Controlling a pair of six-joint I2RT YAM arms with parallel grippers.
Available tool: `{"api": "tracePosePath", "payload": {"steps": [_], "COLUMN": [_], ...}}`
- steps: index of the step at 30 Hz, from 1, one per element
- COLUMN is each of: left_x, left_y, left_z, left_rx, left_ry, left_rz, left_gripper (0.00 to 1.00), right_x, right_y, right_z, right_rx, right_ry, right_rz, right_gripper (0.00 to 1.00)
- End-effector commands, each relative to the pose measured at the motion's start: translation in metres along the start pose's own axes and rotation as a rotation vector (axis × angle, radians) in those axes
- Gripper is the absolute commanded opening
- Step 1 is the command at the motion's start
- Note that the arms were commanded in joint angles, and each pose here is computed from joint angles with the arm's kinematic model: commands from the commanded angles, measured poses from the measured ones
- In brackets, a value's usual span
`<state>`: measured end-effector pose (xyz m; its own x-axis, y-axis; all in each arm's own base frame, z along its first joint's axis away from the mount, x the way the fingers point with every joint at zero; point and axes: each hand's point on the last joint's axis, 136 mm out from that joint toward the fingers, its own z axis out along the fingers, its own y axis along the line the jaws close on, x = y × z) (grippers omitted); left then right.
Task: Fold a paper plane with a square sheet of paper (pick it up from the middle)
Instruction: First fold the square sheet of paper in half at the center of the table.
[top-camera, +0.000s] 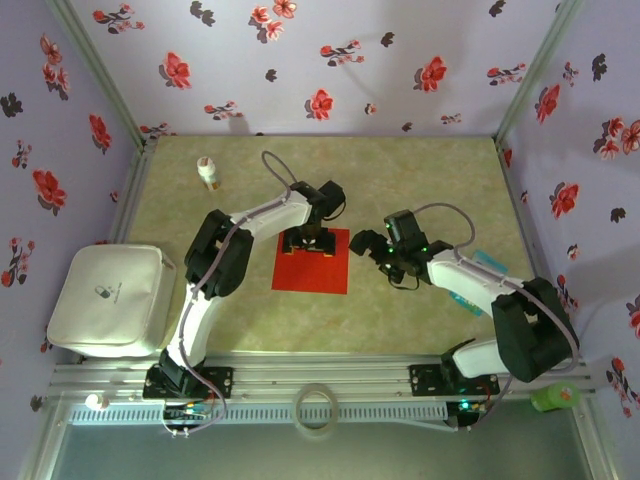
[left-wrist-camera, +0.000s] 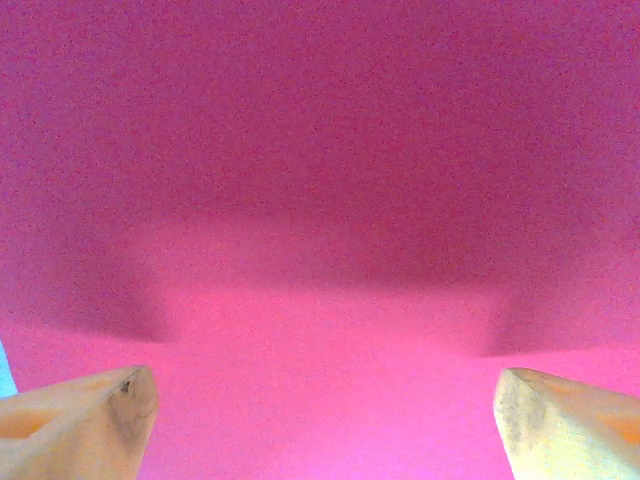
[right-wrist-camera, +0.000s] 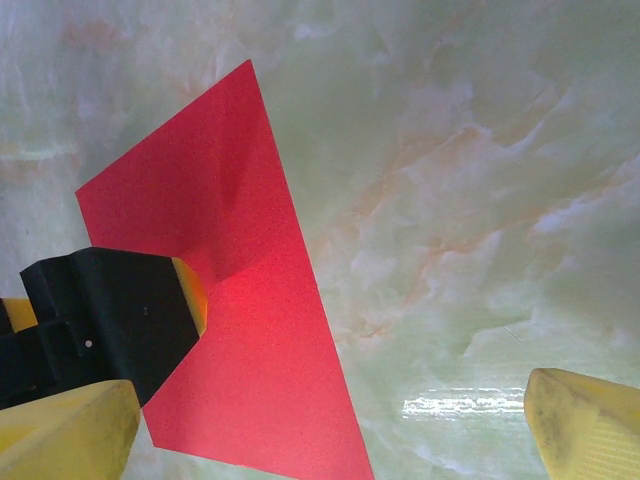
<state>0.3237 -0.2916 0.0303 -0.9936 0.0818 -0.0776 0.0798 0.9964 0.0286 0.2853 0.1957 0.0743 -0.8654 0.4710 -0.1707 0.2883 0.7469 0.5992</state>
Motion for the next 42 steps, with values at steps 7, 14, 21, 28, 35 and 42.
{"api": "tracePosePath", "payload": {"steps": [7, 14, 21, 28, 35, 42], "left_x": [0.004, 0.008, 0.008, -0.011, -0.011, -0.003], "left_y": [0.001, 0.005, 0.007, 0.008, -0.003, -0.007], "left_z": [0.016, 0.026, 0.022, -0.013, -0.015, 0.002], "left_rx": [-0.044, -0.063, -0.074, -0.091, -0.034, -0.024], "left_ry": [0.016, 0.028, 0.014, -0.066, -0.056, -0.01], "left_rz": [-0.024, -0.024, -0.027, 0.007, 0.004, 0.003], "left_gripper": [0.87, 0.87, 0.87, 0.88, 0.87, 0.87], "right_x": [0.001, 0.003, 0.002, 0.002, -0.004, -0.002], "right_y": [0.0, -0.005, -0.005, -0.004, -0.006, -0.008], "right_z": [-0.001, 0.0, -0.001, -0.003, -0.007, -0.004], "right_rx": [0.038, 0.046, 0.048, 0.029, 0.024, 0.033], "right_ry": [0.029, 0.025, 0.022, 0.008, -0.037, -0.026], "right_rz": [-0.013, 0.009, 0.012, 0.007, 0.018, 0.024], "right_gripper": [0.99, 0.99, 0.99, 0.99, 0.99, 0.99]}}
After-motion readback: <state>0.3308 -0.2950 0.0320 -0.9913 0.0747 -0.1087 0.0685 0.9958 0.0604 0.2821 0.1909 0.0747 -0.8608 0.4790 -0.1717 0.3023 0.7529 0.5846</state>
